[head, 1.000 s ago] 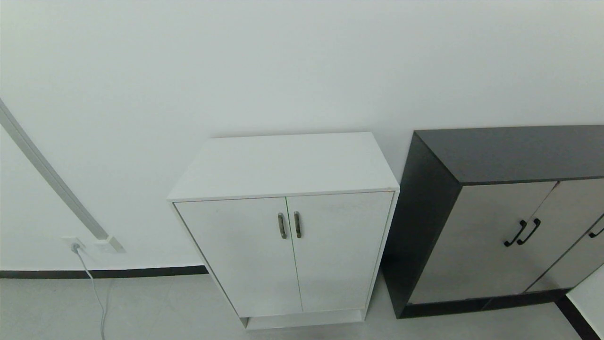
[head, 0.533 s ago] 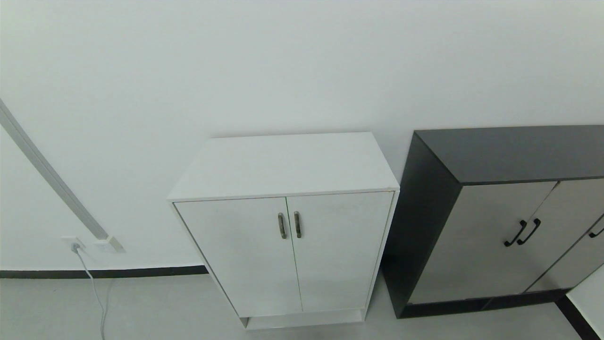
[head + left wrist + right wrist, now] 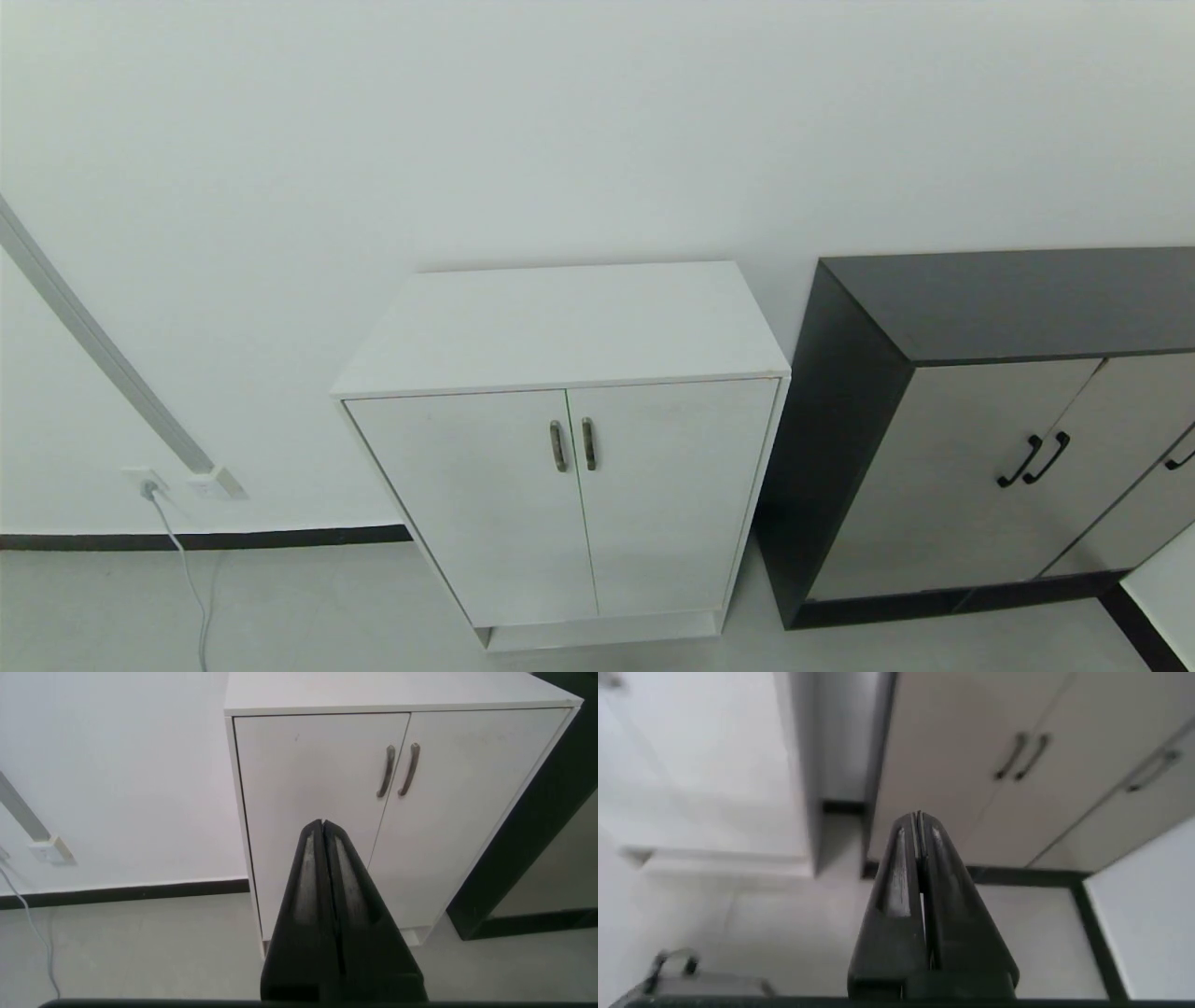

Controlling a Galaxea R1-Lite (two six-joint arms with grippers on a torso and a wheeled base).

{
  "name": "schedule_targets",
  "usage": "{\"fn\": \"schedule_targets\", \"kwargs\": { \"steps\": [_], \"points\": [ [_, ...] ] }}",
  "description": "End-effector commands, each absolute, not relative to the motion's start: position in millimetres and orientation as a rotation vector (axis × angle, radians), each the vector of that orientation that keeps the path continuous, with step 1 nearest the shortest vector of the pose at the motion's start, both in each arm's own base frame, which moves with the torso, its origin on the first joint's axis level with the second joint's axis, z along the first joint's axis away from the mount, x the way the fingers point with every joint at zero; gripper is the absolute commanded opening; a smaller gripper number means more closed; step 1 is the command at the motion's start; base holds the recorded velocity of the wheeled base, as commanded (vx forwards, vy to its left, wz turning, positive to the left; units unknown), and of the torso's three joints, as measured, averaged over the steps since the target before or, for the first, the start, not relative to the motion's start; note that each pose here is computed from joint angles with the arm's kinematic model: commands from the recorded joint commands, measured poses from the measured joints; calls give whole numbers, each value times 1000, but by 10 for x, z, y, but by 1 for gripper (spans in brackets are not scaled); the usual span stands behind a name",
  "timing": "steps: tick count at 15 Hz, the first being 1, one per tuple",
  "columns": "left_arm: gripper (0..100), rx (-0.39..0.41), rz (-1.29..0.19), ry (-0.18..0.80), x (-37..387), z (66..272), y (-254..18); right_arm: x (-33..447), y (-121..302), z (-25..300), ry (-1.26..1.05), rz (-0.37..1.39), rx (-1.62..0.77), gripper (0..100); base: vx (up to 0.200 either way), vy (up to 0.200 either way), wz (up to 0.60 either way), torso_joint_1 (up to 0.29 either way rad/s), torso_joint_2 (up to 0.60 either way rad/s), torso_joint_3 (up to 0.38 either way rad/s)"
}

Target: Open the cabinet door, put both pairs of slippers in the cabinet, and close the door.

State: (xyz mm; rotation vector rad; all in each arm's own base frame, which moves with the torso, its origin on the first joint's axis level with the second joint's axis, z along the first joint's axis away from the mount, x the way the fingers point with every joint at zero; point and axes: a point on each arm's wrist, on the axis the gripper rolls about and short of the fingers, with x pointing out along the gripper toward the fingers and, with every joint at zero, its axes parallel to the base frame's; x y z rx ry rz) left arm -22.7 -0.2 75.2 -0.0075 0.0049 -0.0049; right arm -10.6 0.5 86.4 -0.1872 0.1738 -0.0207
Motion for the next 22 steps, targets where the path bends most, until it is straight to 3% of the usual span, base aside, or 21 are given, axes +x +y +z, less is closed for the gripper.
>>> {"fn": "schedule_targets", "kwargs": {
  "steps": [1,5,10,22],
  "points": [
    [0,-9,-5,5,-227,752,-2,-166,27,828,99,-43,-145,0,0,0,0,0,0,0],
    [0,-9,-5,5,-227,752,-2,-172,16,771,86,170,-37,0,0,0,0,0,0,0],
    [0,-9,-5,6,-226,752,-2,-217,17,755,21,56,-56,0,0,0,0,0,0,0],
    [0,-9,-3,5,-227,752,-1,-226,0,760,-2,-11,41,0,0,0,0,0,0,0]
  ]
}}
